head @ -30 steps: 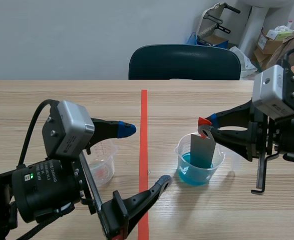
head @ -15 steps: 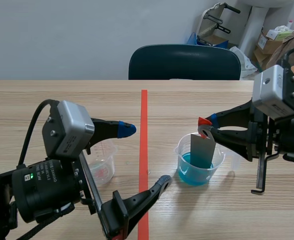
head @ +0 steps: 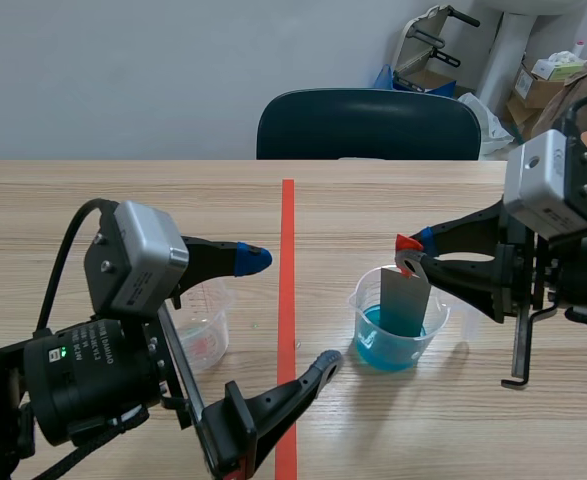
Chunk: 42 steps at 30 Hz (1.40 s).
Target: Do the redox reaction experiment
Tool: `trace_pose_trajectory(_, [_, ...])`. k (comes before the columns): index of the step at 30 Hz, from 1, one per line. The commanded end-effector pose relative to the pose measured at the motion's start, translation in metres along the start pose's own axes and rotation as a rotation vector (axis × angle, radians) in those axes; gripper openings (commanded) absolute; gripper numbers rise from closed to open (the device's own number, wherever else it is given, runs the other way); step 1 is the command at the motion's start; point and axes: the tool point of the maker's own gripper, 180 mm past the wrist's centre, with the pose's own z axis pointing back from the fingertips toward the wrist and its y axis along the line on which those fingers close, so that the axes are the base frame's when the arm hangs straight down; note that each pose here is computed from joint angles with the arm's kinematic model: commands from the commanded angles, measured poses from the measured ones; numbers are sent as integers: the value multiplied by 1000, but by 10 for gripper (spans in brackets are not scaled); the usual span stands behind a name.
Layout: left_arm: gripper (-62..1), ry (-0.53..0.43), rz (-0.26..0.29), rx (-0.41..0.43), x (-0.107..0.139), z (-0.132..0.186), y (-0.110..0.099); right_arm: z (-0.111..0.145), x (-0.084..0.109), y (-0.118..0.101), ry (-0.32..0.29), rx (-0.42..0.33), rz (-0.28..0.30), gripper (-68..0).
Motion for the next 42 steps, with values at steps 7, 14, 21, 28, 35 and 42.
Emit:
trace_pose_trajectory(7, [14,-37,5,3,9,-3,0,2,6,-6,-11,-1,18,-669])
trace_pose_trajectory(14, [14,-37,5,3,9,-3,0,2,6,-6,-11,-1,18,-669])
trace_pose_trajectory(21, [14,-37,5,3,9,-3,0,2,6,-6,-11,-1,18,-669])
trace_pose_trajectory(28, [14,-37,5,3,9,-3,0,2,6,-6,-11,-1,18,-669])
trace_pose_trajectory(35, [14,-28,5,3,8,-3,0,2,6,-6,-11,-1,18,-669])
trace_pose_trajectory(42, [14,17,5,3,0,-3,0,2,6,-6,-11,-1,18,-669])
